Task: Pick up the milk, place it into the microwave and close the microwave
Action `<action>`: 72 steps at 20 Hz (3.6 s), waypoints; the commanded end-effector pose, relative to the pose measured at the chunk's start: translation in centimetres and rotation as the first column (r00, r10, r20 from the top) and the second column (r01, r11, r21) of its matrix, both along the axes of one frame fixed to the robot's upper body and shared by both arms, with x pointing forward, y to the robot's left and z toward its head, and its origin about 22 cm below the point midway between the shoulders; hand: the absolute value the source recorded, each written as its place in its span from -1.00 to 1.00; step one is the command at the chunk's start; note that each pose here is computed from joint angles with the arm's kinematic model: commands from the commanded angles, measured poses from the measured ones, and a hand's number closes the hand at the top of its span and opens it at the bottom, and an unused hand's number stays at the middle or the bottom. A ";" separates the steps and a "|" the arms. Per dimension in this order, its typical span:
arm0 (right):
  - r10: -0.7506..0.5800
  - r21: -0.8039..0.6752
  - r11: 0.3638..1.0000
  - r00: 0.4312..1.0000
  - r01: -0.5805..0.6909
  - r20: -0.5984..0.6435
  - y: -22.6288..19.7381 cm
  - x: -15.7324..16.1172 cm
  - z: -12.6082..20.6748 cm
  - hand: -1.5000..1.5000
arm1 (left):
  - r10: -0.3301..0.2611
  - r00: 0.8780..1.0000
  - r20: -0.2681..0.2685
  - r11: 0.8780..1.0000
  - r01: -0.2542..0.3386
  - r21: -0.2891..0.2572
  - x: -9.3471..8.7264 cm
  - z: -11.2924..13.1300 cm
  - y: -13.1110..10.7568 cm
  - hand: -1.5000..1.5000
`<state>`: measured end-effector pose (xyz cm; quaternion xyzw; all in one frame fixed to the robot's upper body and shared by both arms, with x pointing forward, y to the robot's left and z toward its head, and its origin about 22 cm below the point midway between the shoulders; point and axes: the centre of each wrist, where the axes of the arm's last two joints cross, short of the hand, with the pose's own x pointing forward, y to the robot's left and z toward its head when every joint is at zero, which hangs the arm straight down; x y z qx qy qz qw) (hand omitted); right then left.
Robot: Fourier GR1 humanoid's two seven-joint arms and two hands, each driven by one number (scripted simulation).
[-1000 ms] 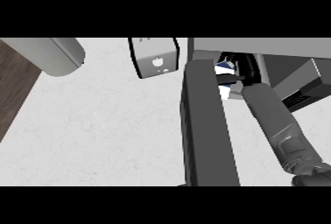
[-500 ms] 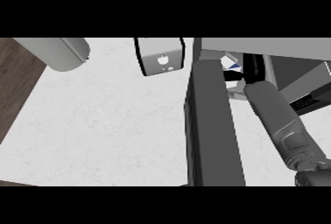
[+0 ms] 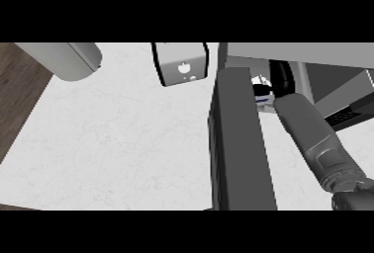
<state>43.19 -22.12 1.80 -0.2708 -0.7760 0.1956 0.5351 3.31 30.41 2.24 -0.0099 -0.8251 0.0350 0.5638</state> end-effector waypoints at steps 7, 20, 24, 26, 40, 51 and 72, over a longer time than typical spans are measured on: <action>0.130 0.176 0.976 0.991 -0.129 0.006 0.3 -0.7 -1.4 -1.00 | -0.084 0.996 -0.005 0.996 0.084 -0.018 0.3 -0.5 -1.3 -1.00; 0.287 0.350 0.901 0.957 -0.258 -0.033 -0.3 -4.6 -7.1 -1.00 | -0.178 0.984 -0.024 0.984 0.178 0.007 2.8 0.5 -6.3 -1.00; 0.293 0.385 0.882 0.956 -0.271 0.001 -2.5 -6.5 -9.0 -1.00 | -0.205 0.978 -0.030 0.978 0.206 0.016 4.8 1.0 -6.9 -1.00; 0.317 0.411 0.869 0.948 -0.276 -0.034 -2.3 -7.0 -9.6 -1.00 | -0.198 0.980 -0.017 0.979 0.198 0.038 3.8 1.9 -8.8 -1.00; 0.376 0.499 0.802 0.926 -0.329 0.006 -7.0 -12.9 -12.4 -1.00 | -0.358 0.922 -0.148 0.920 0.375 0.114 9.3 0.2 -13.0 1.00; 0.287 0.417 0.871 0.958 -0.258 -0.006 -13.9 -20.2 -9.4 -1.00 | -0.448 0.860 -0.243 0.827 0.502 0.254 16.5 0.8 -18.1 1.00; 0.373 0.432 0.803 0.911 -0.411 0.174 -17.3 -24.2 -3.2 -1.00 | -0.539 0.725 -0.429 0.635 0.684 0.358 20.0 -8.2 -27.5 1.00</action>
